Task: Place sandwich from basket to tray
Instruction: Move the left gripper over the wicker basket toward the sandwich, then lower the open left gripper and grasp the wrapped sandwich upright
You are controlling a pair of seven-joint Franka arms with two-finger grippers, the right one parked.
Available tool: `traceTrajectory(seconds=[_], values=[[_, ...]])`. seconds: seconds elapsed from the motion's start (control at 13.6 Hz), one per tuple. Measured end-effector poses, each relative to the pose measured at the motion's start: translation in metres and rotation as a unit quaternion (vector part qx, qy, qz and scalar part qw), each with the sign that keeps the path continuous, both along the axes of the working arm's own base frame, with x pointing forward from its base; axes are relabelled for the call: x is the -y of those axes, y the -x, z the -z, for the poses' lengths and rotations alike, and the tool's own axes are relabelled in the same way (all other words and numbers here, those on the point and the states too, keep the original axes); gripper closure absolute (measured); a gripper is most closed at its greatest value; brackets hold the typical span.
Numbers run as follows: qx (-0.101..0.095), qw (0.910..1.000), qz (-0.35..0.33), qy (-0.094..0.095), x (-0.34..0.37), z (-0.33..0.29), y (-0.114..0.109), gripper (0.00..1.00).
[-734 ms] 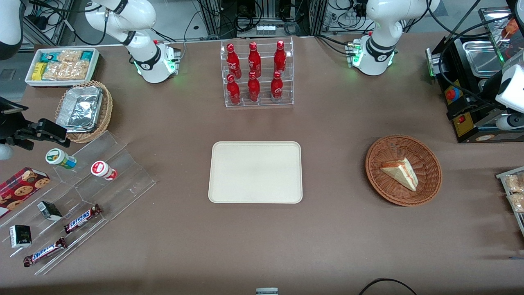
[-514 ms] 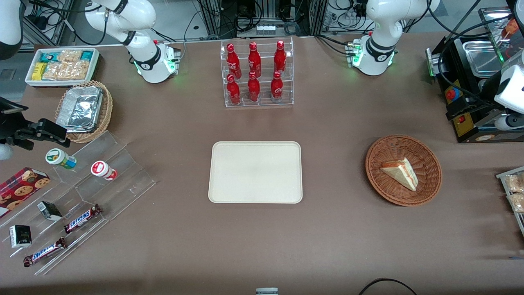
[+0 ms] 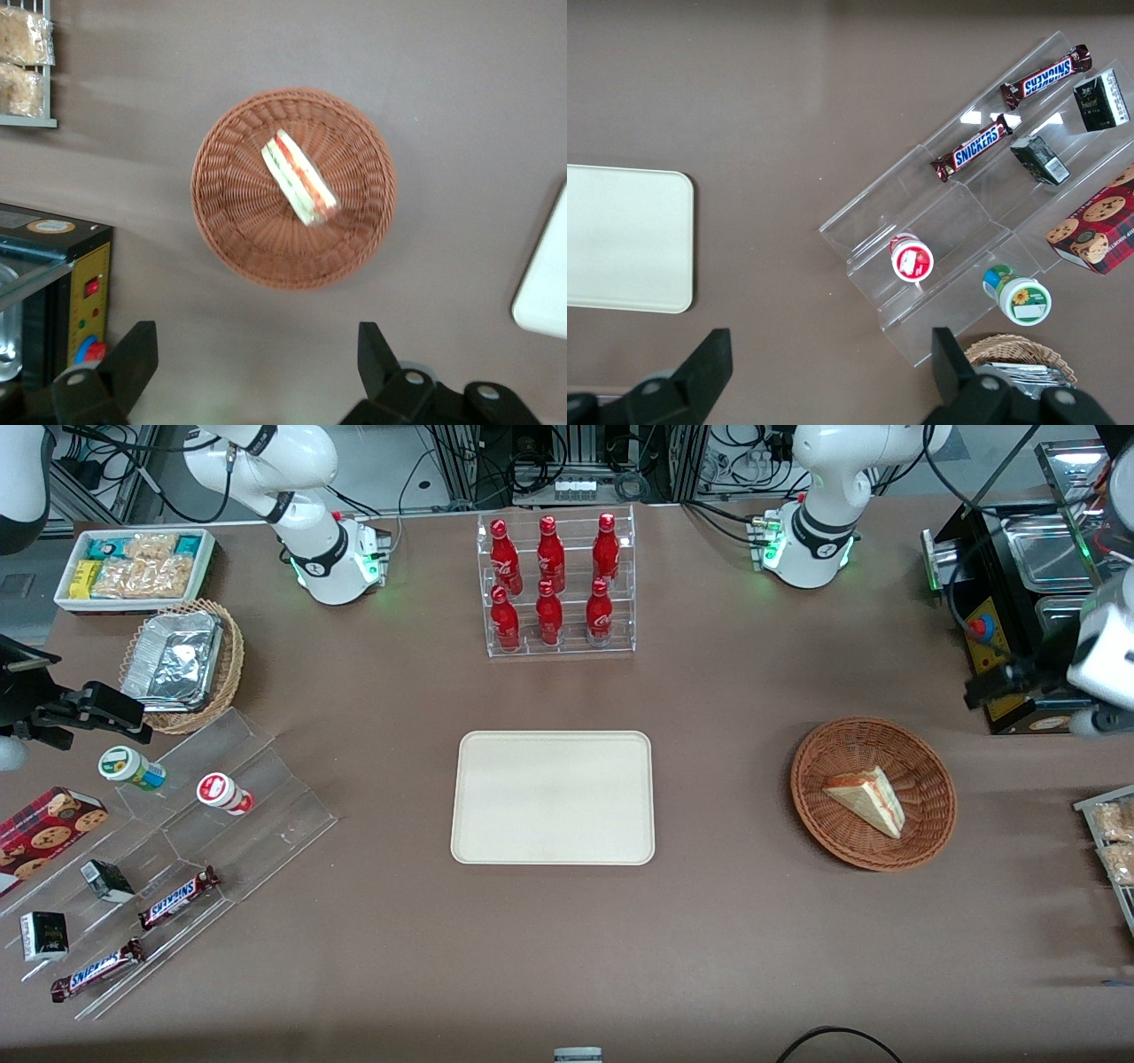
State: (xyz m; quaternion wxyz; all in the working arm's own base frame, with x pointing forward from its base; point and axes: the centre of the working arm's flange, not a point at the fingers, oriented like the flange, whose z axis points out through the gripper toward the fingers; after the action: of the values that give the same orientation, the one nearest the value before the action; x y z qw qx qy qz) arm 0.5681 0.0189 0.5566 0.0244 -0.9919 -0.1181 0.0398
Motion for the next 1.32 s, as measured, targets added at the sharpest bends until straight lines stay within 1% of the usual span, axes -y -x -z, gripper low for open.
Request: traceTrajectory(seconds=[0.15, 0.29, 0.44, 0.51, 0.59, 0.73, 0.81, 0.95, 1.1, 1.17, 1.32], values=[[-0.010, 0.9995, -0.031, 0.001, -0.006, 0.035, -0.019, 0.00], [-0.024, 0.9969, -0.075, -0.001, -0.006, 0.068, -0.031, 0.00], [-0.022, 0.9911, -0.131, -0.002, -0.004, 0.096, -0.038, 0.00], [-0.017, 0.9858, -0.167, -0.001, -0.003, 0.111, -0.039, 0.00], [-0.010, 0.9785, -0.206, 0.001, -0.001, 0.124, -0.039, 0.00], [0.002, 0.9588, -0.284, 0.012, 0.003, 0.146, -0.039, 0.00], [0.005, 0.9510, -0.309, 0.015, 0.003, 0.156, -0.037, 0.00], [0.007, 0.9407, -0.339, 0.016, 0.004, 0.179, -0.031, 0.00], [0.016, 0.9302, -0.366, 0.017, 0.004, 0.203, -0.024, 0.00], [0.016, 0.9267, -0.375, 0.017, 0.004, 0.215, -0.019, 0.00], [0.017, 0.9236, -0.383, 0.016, 0.005, 0.234, -0.009, 0.00]])
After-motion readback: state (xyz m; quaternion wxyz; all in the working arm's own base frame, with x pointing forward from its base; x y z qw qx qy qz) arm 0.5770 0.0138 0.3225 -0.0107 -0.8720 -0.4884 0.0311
